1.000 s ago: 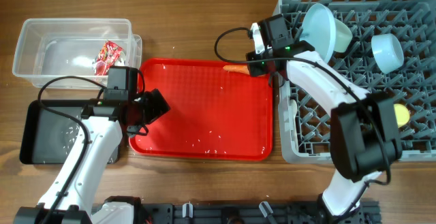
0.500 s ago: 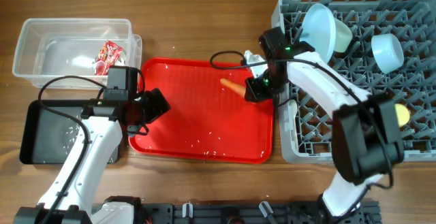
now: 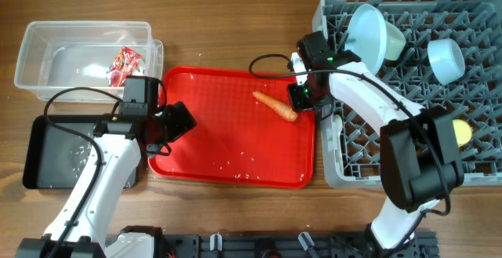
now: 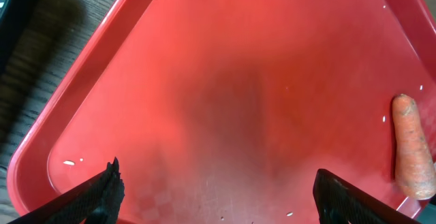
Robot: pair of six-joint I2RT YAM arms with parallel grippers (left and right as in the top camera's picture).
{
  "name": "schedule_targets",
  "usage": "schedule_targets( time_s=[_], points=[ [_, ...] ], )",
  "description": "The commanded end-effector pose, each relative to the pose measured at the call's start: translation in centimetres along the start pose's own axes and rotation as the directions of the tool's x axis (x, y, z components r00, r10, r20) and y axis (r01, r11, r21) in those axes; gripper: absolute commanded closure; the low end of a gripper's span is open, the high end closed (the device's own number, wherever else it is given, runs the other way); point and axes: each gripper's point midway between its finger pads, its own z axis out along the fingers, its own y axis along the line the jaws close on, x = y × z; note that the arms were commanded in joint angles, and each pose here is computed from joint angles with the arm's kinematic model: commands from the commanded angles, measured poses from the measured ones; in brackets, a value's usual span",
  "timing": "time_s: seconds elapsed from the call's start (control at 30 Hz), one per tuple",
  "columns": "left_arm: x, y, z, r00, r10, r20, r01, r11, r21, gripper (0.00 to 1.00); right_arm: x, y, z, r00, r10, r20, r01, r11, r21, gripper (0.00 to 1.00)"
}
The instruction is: Sort waste into correct bins and load items into the dishwasher rack
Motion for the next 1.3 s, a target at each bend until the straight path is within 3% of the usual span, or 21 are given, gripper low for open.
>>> schedule_targets(
  time_s=[0.0, 0.03, 0.07, 0.13, 0.17, 0.3, 0.43, 0.5, 0.53, 0.67, 0.8, 0.83, 0.87, 0.9, 1.0, 1.1, 1.2, 1.27],
  points=[
    [0.0, -0.1, 0.0, 1.0, -0.011, -0.004, 0.011, 1.0, 0.007, 0.09, 2.1, 4.9, 1.6, 0.977, -0.204, -0.057, 0.182, 0.947, -0.265, 0.86],
    [0.0, -0.1, 0.0, 1.0, -0.011, -0.004, 0.011, 1.0, 0.007, 0.1, 3.7, 8.8, 0.0, 0.92, -0.391, 0.017, 0.349, 0.801, -0.487, 0.86],
    [0.0, -0.1, 0.0, 1.0, -0.011, -0.004, 0.011, 1.0, 0.007, 0.09, 4.8, 9.8, -0.7, 0.897, -0.441, 0.029, 0.384, 0.746, -0.544, 0.86],
    [0.0, -0.1, 0.0, 1.0, -0.011, -0.004, 0.011, 1.0, 0.007, 0.1, 4.4, 6.2, 1.0, 0.949, -0.294, -0.112, 0.243, 0.91, -0.336, 0.85],
    [0.0, -0.1, 0.0, 1.0, -0.011, -0.004, 0.011, 1.0, 0.007, 0.1, 4.2, 5.0, 1.3, 0.958, -0.253, -0.131, 0.214, 0.942, -0.259, 0.84],
    [-0.1, -0.1, 0.0, 1.0, -0.011, -0.003, 0.011, 1.0, 0.007, 0.09, 2.6, 3.7, 1.7, 0.981, -0.168, -0.1, 0.151, 0.976, -0.158, 0.84],
    [-0.2, -0.2, 0.0, 1.0, -0.01, 0.001, 0.01, 1.0, 0.01, 0.08, 2.7, 3.3, 1.7, 0.979, -0.172, -0.107, 0.157, 0.978, -0.137, 0.84],
    [-0.2, -0.2, 0.0, 1.0, -0.009, 0.003, 0.009, 1.0, 0.012, 0.08, 1.6, 0.1, 1.9, 0.996, -0.04, -0.079, 0.046, 0.997, 0.066, 0.84],
    [-0.2, -0.2, 0.0, 1.0, -0.009, 0.003, 0.009, 1.0, 0.012, 0.08, 0.5, -0.3, 1.9, 0.998, -0.049, -0.033, 0.052, 0.994, 0.096, 0.83],
    [-0.2, -0.2, 0.0, 1.0, -0.009, 0.003, 0.009, 1.0, 0.012, 0.08, -1.3, -0.7, 1.9, 0.998, -0.042, 0.042, 0.036, 0.991, 0.126, 0.85],
    [-0.2, -0.2, 0.0, 1.0, -0.009, 0.003, 0.009, 1.0, 0.012, 0.08, -0.2, 0.1, 2.8, 0.998, -0.068, -0.004, 0.068, 0.99, 0.121, 0.85],
    [-0.2, -0.2, 0.0, 1.0, -0.009, 0.003, 0.009, 1.0, 0.012, 0.08, 0.3, 2.5, 3.0, 0.987, -0.159, -0.022, 0.16, 0.987, 0.018, 0.87],
    [-0.2, -0.2, 0.0, 1.0, -0.009, 0.003, 0.009, 1.0, 0.012, 0.08, 2.7, 8.7, 2.3, 0.896, -0.444, 0.012, 0.425, 0.85, -0.311, 0.95],
    [-0.2, -0.2, 0.0, 1.0, -0.009, 0.003, 0.009, 1.0, 0.012, 0.08, 3.5, 9.7, 1.8, 0.875, -0.484, 0.02, 0.456, 0.809, -0.371, 0.96],
    [-0.2, -0.2, 0.0, 1.0, -0.009, 0.003, 0.009, 1.0, 0.012, 0.07, 3.9, 8.2, 1.8, 0.917, -0.394, -0.06, 0.36, 0.884, -0.3, 0.93],
    [-0.2, -0.2, 0.0, 1.0, -0.009, 0.004, 0.009, 1.0, 0.013, 0.06, 3.2, 8.6, 0.5, 0.918, -0.395, -0.023, 0.373, 0.883, -0.287, 0.92],
    [-2.0, -2.1, -0.1, 0.996, 0.039, 0.078, -0.046, 0.995, 0.086, 0.1, 0.5, 5.3, -2.7, 0.978, -0.207, 0.036, 0.208, 0.978, -0.034, 0.88],
    [-3.1, -4.0, -0.4, 0.98, 0.131, 0.149, -0.151, 0.98, 0.132, 0.12, -0.5, 4.8, -5.8, 0.978, -0.17, 0.119, 0.168, 0.985, 0.026, 0.84]
  ],
)
